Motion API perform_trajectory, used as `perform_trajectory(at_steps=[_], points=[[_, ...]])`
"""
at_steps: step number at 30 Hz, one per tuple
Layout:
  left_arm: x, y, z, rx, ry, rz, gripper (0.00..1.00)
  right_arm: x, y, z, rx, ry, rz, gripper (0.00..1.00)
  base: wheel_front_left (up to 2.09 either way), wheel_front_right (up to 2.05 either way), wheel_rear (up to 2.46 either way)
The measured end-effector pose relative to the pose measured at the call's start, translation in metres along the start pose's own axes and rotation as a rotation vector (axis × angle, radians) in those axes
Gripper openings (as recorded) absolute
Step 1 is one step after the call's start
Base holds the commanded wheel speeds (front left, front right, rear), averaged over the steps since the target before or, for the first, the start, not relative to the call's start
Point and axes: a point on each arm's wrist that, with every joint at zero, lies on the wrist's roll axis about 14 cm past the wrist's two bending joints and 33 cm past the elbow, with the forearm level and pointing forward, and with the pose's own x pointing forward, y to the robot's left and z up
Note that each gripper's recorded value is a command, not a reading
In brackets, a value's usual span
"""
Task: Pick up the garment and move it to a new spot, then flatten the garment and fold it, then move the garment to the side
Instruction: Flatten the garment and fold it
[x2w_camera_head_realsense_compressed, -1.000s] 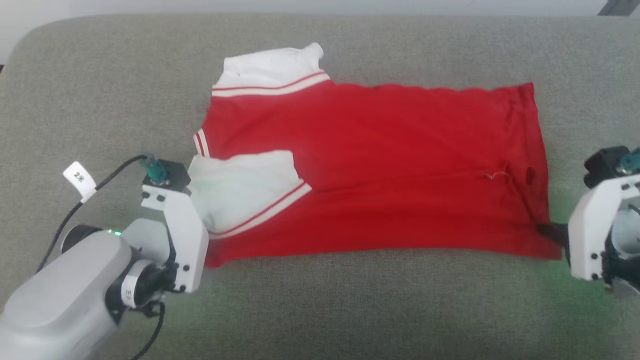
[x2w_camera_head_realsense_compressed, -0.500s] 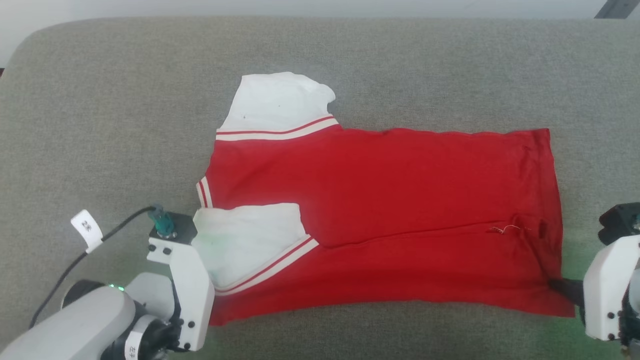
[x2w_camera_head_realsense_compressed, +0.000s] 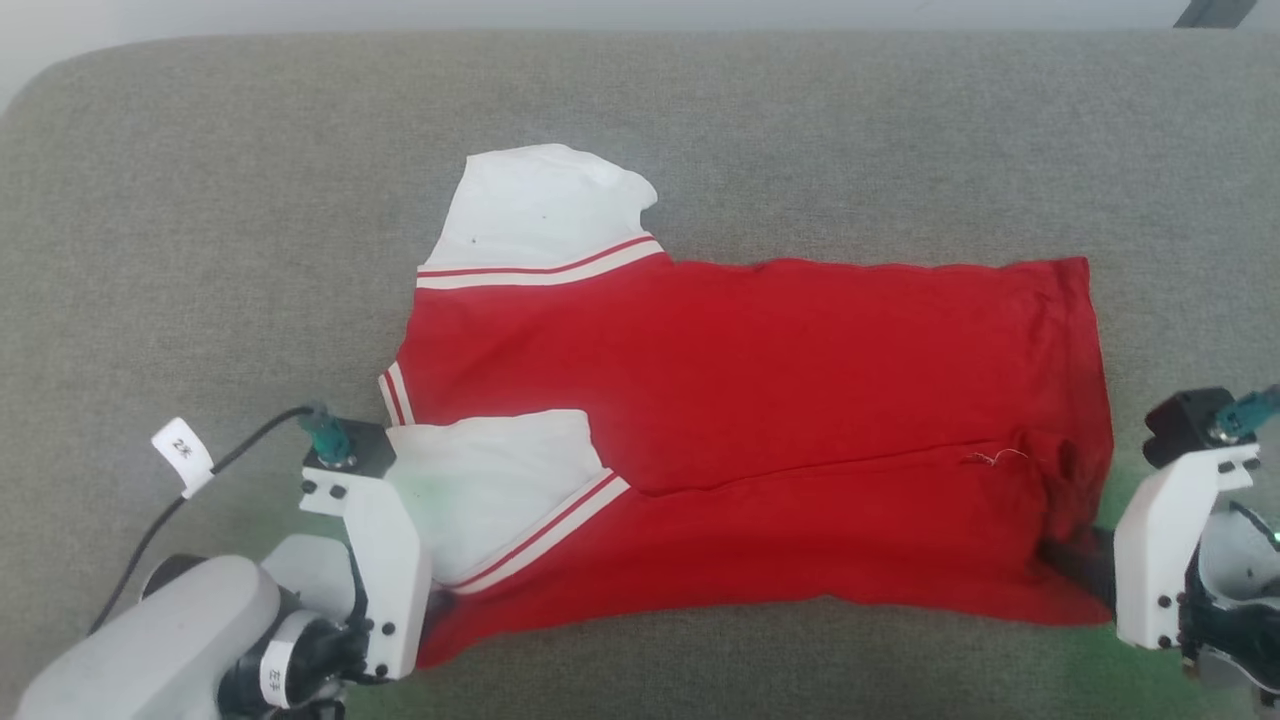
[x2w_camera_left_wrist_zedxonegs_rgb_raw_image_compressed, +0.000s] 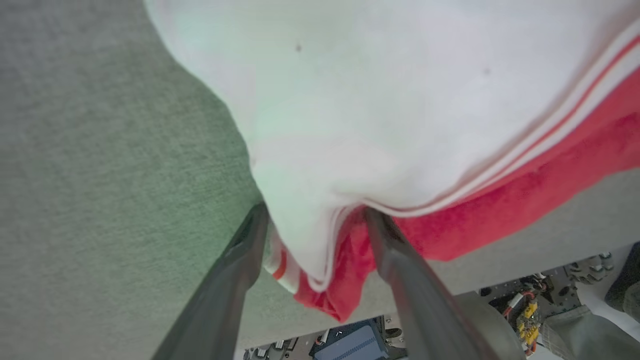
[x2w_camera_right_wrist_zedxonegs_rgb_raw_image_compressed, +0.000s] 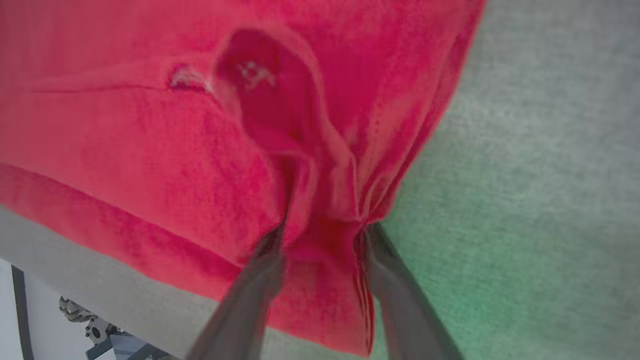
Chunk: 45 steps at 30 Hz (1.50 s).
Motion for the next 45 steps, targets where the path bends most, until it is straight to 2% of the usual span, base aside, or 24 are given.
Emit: perform_trajectory(at_steps=[8,12,20,23,31,34,39,45], points=[[-0.025,0.015,0.032,0.017,-0.088,0.050,1.00,-0.014,-0.005,0.023,-0.004,-0.132,-0.011,1.00,0.00,0.00,0.00],[-0.041,0.019,0.055,0.044,-0.131,0.075,1.00,-0.030,-0.006,0.046,-0.005,-0.271,-0.017,1.00,0.00,0.00,0.00],[-0.056,0.014,0.118,0.109,-0.233,0.096,1.00,-0.076,0.002,0.103,-0.045,-0.644,-0.024,1.00,0.00,0.00,0.00],[-0.049,0.007,0.140,0.137,-0.253,0.091,1.00,-0.094,0.007,0.119,-0.035,-0.786,-0.014,1.00,0.00,0.00,0.00],[-0.032,-0.014,0.221,0.235,-0.391,0.074,1.00,-0.126,0.002,0.140,-0.082,-1.032,-0.067,1.00,0.00,0.00,0.00],[-0.023,-0.018,0.250,0.270,-0.441,0.081,1.00,-0.125,-0.001,0.139,-0.070,-1.060,-0.076,1.00,0.00,0.00,0.00],[0.008,-0.019,0.279,0.300,-0.418,0.099,1.00,-0.110,-0.014,0.126,-0.048,-1.008,-0.100,1.00,0.00,0.00,0.00],[0.048,-0.015,0.275,0.275,-0.291,0.107,1.00,-0.098,-0.023,0.116,-0.027,-0.962,-0.109,1.00,0.00,0.00,0.00]])
